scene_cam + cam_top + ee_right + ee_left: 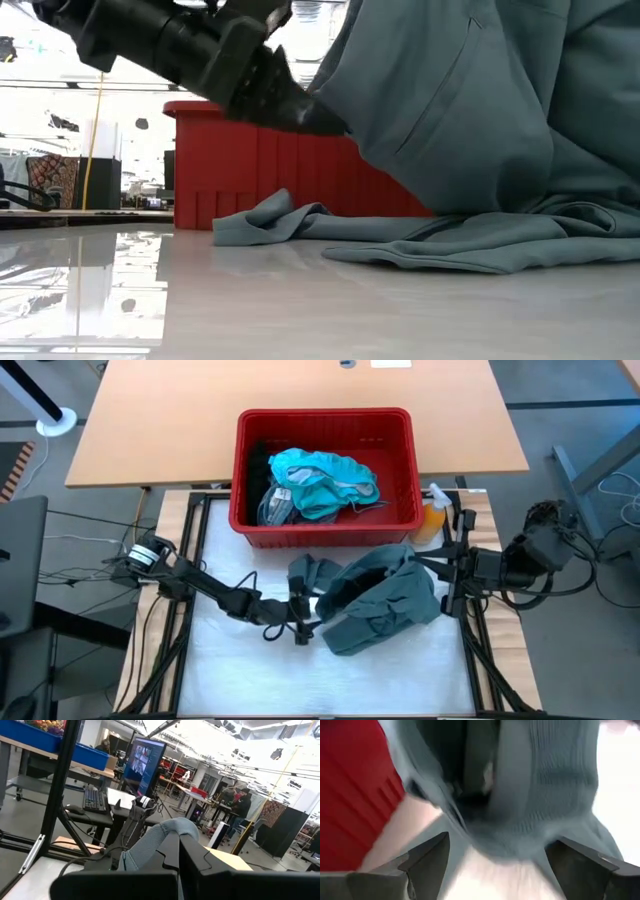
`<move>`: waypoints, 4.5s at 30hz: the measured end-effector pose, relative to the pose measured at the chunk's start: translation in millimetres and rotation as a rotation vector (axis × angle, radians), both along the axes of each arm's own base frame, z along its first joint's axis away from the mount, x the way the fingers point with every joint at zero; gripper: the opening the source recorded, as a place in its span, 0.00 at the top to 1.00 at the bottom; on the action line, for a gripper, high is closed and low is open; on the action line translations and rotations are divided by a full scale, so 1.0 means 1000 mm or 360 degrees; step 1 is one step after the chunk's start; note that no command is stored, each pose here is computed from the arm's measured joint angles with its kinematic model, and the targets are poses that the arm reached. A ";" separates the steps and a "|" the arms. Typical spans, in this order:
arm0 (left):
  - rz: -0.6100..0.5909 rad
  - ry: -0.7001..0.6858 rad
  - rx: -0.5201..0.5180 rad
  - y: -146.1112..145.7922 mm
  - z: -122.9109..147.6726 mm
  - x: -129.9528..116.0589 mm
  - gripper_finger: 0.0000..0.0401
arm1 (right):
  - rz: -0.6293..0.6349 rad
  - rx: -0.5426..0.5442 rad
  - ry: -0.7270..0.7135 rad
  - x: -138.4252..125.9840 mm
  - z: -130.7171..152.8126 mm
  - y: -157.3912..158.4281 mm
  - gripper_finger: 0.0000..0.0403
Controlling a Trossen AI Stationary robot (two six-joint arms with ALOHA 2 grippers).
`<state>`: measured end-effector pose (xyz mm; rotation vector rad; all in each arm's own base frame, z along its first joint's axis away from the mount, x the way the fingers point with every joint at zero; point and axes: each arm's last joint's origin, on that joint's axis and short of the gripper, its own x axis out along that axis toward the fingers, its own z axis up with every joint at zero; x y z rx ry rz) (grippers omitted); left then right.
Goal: Fold Laundry from Bin
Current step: Fold the light blue pants
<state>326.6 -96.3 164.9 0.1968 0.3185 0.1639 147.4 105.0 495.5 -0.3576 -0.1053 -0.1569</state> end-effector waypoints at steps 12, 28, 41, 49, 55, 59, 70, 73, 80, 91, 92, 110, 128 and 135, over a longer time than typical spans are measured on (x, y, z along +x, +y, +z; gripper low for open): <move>0.0092 -0.0161 -0.0038 0.001 0.009 0.003 0.28 | 0.0001 0.0000 0.0000 0.000 0.000 0.000 0.95; -0.0035 -0.0335 0.0029 -0.012 0.058 -0.019 0.99 | -0.0091 0.0057 -0.0009 -0.003 0.004 -0.003 0.95; -0.0588 -0.1078 -0.0052 0.003 0.290 -0.133 1.00 | -0.0022 0.0110 -0.0425 -0.003 0.047 -0.004 0.95; -0.0816 -0.1165 0.0050 -0.011 0.379 -0.157 1.00 | 0.0158 -0.0035 -0.0511 -0.001 0.076 0.023 0.95; -0.0841 -0.1112 0.0119 -0.023 0.433 -0.147 1.00 | 0.0286 -0.0165 -0.0637 -0.003 0.104 0.040 0.95; -0.0769 -0.0874 0.0346 -0.048 0.437 -0.126 1.00 | 0.0284 -0.0253 -0.0510 0.007 0.107 0.053 0.95; 0.0011 -0.0699 0.0815 -0.036 0.443 -0.117 1.00 | 0.0129 -0.0292 -0.0418 -0.007 0.129 0.023 0.95; 0.0313 -0.0500 0.0843 -0.008 0.438 -0.107 1.00 | -0.0054 -0.0264 -0.0330 -0.005 0.128 -0.004 0.95; 0.1049 -0.0285 0.0697 0.094 0.435 -0.118 1.00 | -0.0546 -0.0099 -0.0245 -0.001 0.125 -0.063 0.95; -0.0211 0.0271 0.0489 0.049 0.382 -0.144 1.00 | 0.0318 0.0039 0.0475 0.015 0.063 0.001 0.96; -0.0338 0.0369 0.0519 0.035 0.372 -0.144 1.00 | 0.0384 -0.0008 0.0597 0.016 0.051 0.015 0.96; -0.0734 0.0982 0.0508 -0.095 0.132 -0.117 1.00 | 0.0010 0.0235 0.1306 0.070 -0.126 0.114 0.96; -0.0728 0.1027 0.0700 -0.099 0.114 -0.128 1.00 | 0.0232 0.0136 0.1447 0.092 -0.156 0.135 0.96; -0.0668 0.1102 0.0587 -0.081 0.113 -0.112 1.00 | -0.0130 0.0249 0.1360 0.108 -0.146 0.091 0.95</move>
